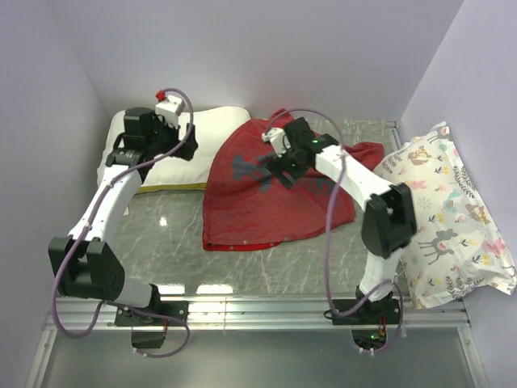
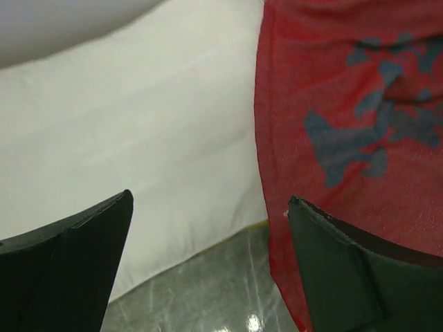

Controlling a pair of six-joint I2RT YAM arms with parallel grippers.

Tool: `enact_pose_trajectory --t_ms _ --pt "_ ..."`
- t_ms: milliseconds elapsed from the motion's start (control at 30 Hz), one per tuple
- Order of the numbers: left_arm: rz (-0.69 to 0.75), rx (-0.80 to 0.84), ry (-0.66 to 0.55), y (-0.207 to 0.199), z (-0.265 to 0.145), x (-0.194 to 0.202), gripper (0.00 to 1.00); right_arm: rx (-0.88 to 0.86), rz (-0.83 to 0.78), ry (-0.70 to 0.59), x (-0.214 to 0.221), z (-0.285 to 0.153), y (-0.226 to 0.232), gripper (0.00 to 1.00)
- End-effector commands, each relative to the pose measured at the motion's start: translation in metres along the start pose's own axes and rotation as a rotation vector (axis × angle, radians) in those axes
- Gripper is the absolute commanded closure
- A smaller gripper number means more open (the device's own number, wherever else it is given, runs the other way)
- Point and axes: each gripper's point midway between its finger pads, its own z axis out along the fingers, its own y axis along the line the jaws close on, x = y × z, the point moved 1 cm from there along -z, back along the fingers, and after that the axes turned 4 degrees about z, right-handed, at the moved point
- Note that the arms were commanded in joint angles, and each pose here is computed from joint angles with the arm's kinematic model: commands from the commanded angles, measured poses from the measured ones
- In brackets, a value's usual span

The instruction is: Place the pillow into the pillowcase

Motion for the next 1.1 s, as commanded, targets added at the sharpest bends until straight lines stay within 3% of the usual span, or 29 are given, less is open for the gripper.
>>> enact_pose_trajectory --t_ms 0,233,400,467,500,533,567,667,767,800,833,867,900,933,967,1000,1067 --pt "0.009 0.007 0.185 0.003 0.020 0.062 0.01 0.059 -0.029 -0.062 -0.034 0.032 -0.020 0.08" --pt "-0.004 0.056 0.269 0.011 0.038 0.085 0.01 0.183 -0.008 -0.083 -0.059 0.103 -0.047 0.08" --pt "-0.027 0.022 0.335 0.018 0.050 0.108 0.07 0.440 0.095 -0.013 -0.043 0.138 -0.118 0.34" --pt "-0.029 0.007 0.362 0.022 0.053 0.119 0.14 0.496 0.185 0.006 -0.036 0.146 -0.150 0.51" --pt "-0.039 -0.003 0.390 0.026 0.056 0.129 0.16 0.533 0.213 0.025 -0.029 0.145 -0.166 0.61" --pt "-0.037 -0.009 0.406 0.029 0.057 0.136 0.21 0.576 0.271 0.045 -0.017 0.145 -0.195 0.92" --pt "-0.040 -0.018 0.425 0.033 0.059 0.142 0.25 0.601 0.302 0.054 -0.010 0.142 -0.211 1.00" --pt "-0.123 -0.113 0.474 0.079 0.059 0.162 0.42 0.702 0.396 0.088 0.025 0.126 -0.258 1.00" --pt "-0.202 -0.131 0.483 0.104 0.062 0.165 0.45 0.688 0.517 0.121 0.056 0.116 -0.279 1.00" --pt "-0.214 -0.111 0.470 0.108 0.060 0.162 0.41 0.629 0.536 0.125 0.058 0.116 -0.274 1.00" --pt "-0.206 -0.035 0.430 0.099 0.061 0.152 0.38 0.523 0.547 0.144 0.060 0.114 -0.256 0.79" --pt "-0.195 0.031 0.395 0.088 0.058 0.144 0.34 0.466 0.533 0.150 0.058 0.113 -0.242 0.68" --pt "-0.168 0.084 0.334 0.076 0.052 0.124 0.30 0.394 0.522 0.145 0.054 0.108 -0.226 0.52" --pt "-0.164 0.136 0.321 0.061 0.047 0.123 0.23 0.333 0.513 0.127 0.051 0.088 -0.206 0.18" --pt "-0.134 0.215 0.290 0.036 0.048 0.112 0.21 0.224 0.507 0.077 0.039 0.081 -0.185 0.03" --pt "-0.101 0.253 0.283 0.019 0.041 0.103 0.19 0.144 0.493 0.085 0.044 0.075 -0.159 0.02" --pt "0.007 0.320 0.279 -0.028 0.041 0.099 0.17 0.074 0.454 -0.045 0.016 0.008 -0.133 0.01"
